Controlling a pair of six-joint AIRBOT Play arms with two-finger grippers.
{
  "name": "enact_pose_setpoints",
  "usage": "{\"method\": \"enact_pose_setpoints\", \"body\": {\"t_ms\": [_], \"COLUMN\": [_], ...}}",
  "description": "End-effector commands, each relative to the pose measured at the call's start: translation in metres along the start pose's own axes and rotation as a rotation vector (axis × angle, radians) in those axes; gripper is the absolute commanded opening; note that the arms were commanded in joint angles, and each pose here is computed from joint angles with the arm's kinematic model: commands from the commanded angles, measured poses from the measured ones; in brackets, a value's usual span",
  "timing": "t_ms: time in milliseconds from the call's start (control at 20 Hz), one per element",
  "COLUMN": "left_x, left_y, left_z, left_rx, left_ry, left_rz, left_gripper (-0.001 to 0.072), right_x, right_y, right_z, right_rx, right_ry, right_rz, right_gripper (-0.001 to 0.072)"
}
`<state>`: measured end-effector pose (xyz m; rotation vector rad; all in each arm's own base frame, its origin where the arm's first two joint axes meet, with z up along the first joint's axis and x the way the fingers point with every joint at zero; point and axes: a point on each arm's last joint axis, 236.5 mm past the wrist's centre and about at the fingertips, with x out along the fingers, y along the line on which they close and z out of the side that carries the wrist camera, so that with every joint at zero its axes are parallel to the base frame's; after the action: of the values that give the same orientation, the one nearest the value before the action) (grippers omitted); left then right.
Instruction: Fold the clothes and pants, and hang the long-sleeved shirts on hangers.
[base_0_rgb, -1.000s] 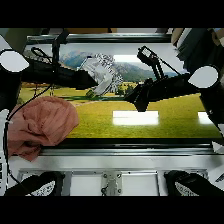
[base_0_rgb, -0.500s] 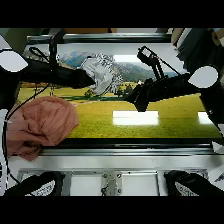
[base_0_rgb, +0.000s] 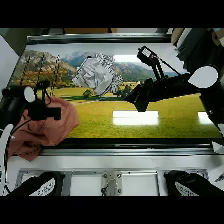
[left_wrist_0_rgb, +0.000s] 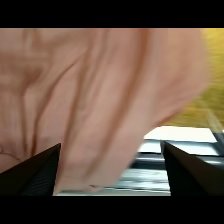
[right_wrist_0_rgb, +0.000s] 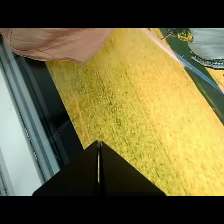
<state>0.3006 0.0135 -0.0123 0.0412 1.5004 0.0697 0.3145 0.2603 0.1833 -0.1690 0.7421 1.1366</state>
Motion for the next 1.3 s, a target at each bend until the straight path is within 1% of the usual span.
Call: {"method": "enact_pose_setpoints", "body": {"t_ms": [0,200,250,300,350,450,550,700,850,950,1000,1050,1150,1250], "left_x": [0.060,0.094,0.097,0.097,0.093,0.069,0.023,-0.057,-0.125,-0.154,-0.165,-0.173,-0.188,-0.203], "left_y": [0.043,0.051,0.050,0.047,0.043,0.030,0.004,-0.074,-0.151,-0.193,-0.214,-0.235,-0.275,-0.322], "left_z": [-0.036,-0.054,-0.056,-0.057,-0.054,-0.037,-0.016,0.010,0.019,0.015,0.015,0.016,0.031,0.055], "left_rx": [-0.047,-0.081,-0.078,-0.073,-0.061,-0.014,0.064,0.219,0.405,0.507,0.551,0.590,0.635,0.656], "left_ry": [0.086,0.192,0.207,0.211,0.199,0.131,0.029,-0.203,-0.418,-0.483,-0.503,-0.523,-0.580,-0.663], "left_rz": [0.110,0.101,0.100,0.096,0.095,0.099,0.095,-0.028,-0.137,-0.191,-0.211,-0.233,-0.274,-0.334], "left_gripper": [0.0705,0.0699,0.0574,0.0258,0.0008,0.0011,0.0010,0.0010,0.0010,0.0010,0.0010,0.0011,0.0011,0.0011], "right_x": [0.000,0.000,0.000,0.000,0.000,0.000,0.000,0.002,-0.001,-0.004,-0.011,-0.028,-0.088,-0.170], "right_y": [0.000,0.000,0.000,0.000,0.000,0.000,0.000,0.005,0.025,0.017,-0.001,-0.033,-0.101,-0.146], "right_z": [0.000,0.000,0.000,0.000,0.000,0.000,0.000,0.006,0.024,0.027,0.022,0.018,0.017,0.019], "right_rx": [0.000,0.000,0.000,0.000,0.000,0.000,0.000,0.017,0.047,-0.005,0.000,0.050,0.147,0.282], "right_ry": [0.000,0.000,0.000,0.000,0.000,0.000,-0.001,-0.024,-0.101,-0.111,-0.089,-0.075,-0.123,-0.266], "right_rz": [0.001,0.001,0.001,0.001,0.001,0.001,0.000,0.031,0.115,0.079,0.007,-0.136,-0.479,-0.782], "right_gripper": [0.0010,0.0009,0.0009,0.0009,0.0010,0.0009,0.0009,0.0010,0.0010,0.0008,0.0007,0.0007,0.0007,0.0007]}}
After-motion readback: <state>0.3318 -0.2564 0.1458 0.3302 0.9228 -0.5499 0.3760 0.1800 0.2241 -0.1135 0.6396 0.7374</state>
